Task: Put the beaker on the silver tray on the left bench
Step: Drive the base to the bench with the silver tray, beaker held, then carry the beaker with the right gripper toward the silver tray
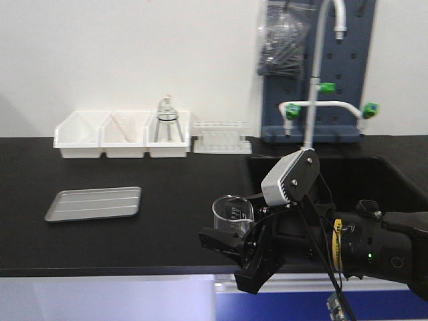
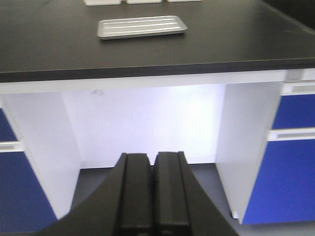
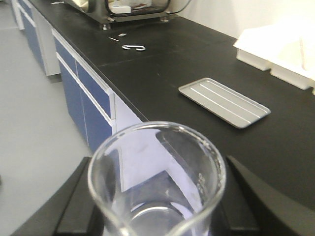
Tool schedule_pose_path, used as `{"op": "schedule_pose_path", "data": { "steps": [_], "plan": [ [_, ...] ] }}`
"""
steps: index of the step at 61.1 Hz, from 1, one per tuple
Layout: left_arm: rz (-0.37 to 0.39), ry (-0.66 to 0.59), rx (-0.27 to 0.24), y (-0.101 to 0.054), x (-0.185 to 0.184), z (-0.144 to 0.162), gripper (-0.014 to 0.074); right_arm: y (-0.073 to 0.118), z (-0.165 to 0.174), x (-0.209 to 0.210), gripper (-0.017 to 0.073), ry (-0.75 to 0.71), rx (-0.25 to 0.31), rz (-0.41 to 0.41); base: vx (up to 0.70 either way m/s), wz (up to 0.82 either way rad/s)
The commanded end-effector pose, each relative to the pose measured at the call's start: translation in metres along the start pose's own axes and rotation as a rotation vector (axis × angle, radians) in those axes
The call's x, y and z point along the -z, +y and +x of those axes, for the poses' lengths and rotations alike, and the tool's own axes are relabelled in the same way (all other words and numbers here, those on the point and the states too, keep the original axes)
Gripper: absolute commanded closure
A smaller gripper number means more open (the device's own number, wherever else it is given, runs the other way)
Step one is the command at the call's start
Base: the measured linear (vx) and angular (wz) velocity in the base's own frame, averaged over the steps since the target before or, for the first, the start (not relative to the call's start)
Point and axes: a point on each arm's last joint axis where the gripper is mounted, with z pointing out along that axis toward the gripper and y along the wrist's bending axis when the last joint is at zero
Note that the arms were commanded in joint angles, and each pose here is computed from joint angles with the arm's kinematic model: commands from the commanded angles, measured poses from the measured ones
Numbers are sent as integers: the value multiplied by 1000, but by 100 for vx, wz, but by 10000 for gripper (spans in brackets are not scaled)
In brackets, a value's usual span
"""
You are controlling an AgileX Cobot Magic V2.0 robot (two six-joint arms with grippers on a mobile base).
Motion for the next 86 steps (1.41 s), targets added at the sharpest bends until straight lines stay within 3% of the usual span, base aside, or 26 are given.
{"op": "schedule_pose_path", "data": {
  "steps": [1, 86],
  "plan": [
    [3, -66, 6, 0, -1, -1, 592, 2, -23, 9, 571, -85, 1, 8, 21, 45],
    [3, -66, 6, 0, -1, -1, 592, 2, -23, 9, 571, -85, 1, 8, 25, 12]
  ]
}}
